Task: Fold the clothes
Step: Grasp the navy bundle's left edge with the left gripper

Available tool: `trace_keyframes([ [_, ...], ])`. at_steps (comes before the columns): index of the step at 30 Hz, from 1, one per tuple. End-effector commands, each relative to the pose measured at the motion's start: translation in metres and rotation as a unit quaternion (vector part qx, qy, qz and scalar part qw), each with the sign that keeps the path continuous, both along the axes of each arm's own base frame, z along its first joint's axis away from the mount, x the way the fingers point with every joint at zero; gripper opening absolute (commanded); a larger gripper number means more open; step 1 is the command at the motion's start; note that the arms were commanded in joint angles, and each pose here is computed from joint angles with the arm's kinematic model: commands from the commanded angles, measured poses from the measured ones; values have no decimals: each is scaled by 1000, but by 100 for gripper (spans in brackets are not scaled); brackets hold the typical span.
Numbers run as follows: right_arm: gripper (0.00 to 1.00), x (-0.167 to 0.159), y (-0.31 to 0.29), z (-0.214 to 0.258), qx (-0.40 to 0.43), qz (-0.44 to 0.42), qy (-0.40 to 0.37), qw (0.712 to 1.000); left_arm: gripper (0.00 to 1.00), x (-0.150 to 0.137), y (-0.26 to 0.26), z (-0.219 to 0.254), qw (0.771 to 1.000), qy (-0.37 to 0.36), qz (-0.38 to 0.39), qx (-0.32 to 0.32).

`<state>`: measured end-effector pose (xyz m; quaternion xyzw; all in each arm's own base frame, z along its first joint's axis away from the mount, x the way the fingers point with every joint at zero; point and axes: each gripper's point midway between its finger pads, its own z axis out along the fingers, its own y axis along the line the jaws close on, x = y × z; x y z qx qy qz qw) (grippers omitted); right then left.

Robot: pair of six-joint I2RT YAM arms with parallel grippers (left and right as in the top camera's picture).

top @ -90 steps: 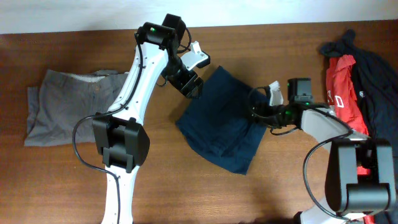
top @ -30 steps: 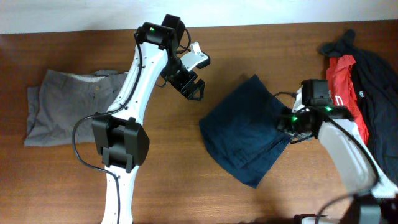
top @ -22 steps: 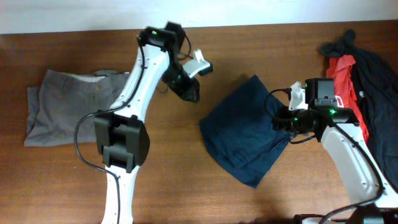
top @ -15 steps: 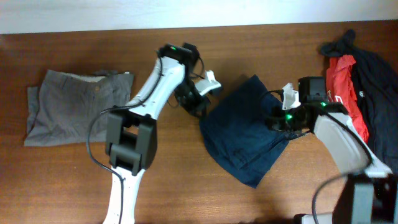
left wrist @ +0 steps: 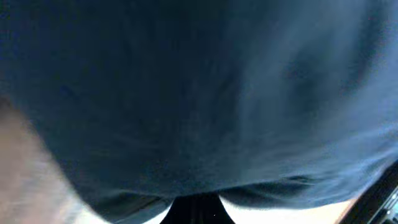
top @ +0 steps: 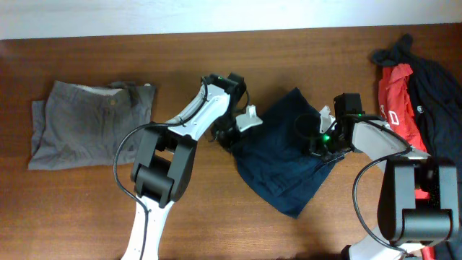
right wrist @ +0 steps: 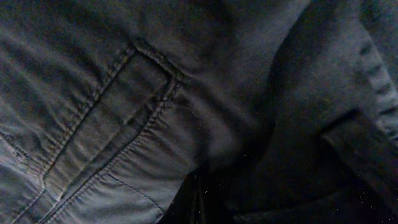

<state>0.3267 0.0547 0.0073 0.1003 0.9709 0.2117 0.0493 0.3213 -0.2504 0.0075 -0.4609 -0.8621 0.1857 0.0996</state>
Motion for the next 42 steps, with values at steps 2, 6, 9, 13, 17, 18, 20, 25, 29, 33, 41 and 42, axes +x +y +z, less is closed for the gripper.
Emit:
trace_keyframes([
  [2,4,-4,-15,-12,-42,-23,25,999,1,-10,15,-17,999,17,12,43],
  [6,4,-3,-16,-12,-47,-23,22,998,0,-10,20,-19,998,18,20,54],
  [9,4,-5,-19,-13,-56,-23,25,998,1,-9,23,-19,998,20,25,55],
  [13,4,-4,-19,-8,-56,-13,16,998,0,-6,27,-4,997,30,33,57],
  [17,4,-3,-19,-1,-56,-12,5,998,1,4,27,44,997,29,38,53],
  [18,4,-2,-18,1,-56,-12,4,998,2,9,26,55,998,20,39,48],
  [20,4,-3,-18,4,-55,-12,1,998,7,25,22,83,999,-12,44,30],
  [25,9,-4,-17,18,-54,-11,-12,998,70,68,-15,129,990,-99,58,-84],
  [29,27,0,-10,45,-34,-8,-49,998,98,74,-34,128,985,-98,58,-133],
  [33,40,-6,-12,77,-39,-21,-78,996,99,74,-44,109,985,-69,59,-150],
  [41,44,-12,-19,144,-55,-48,-178,981,99,53,-75,46,984,19,39,-175],
  [42,45,-13,-19,150,-55,-49,-188,979,99,50,-80,42,983,26,34,-180],
])
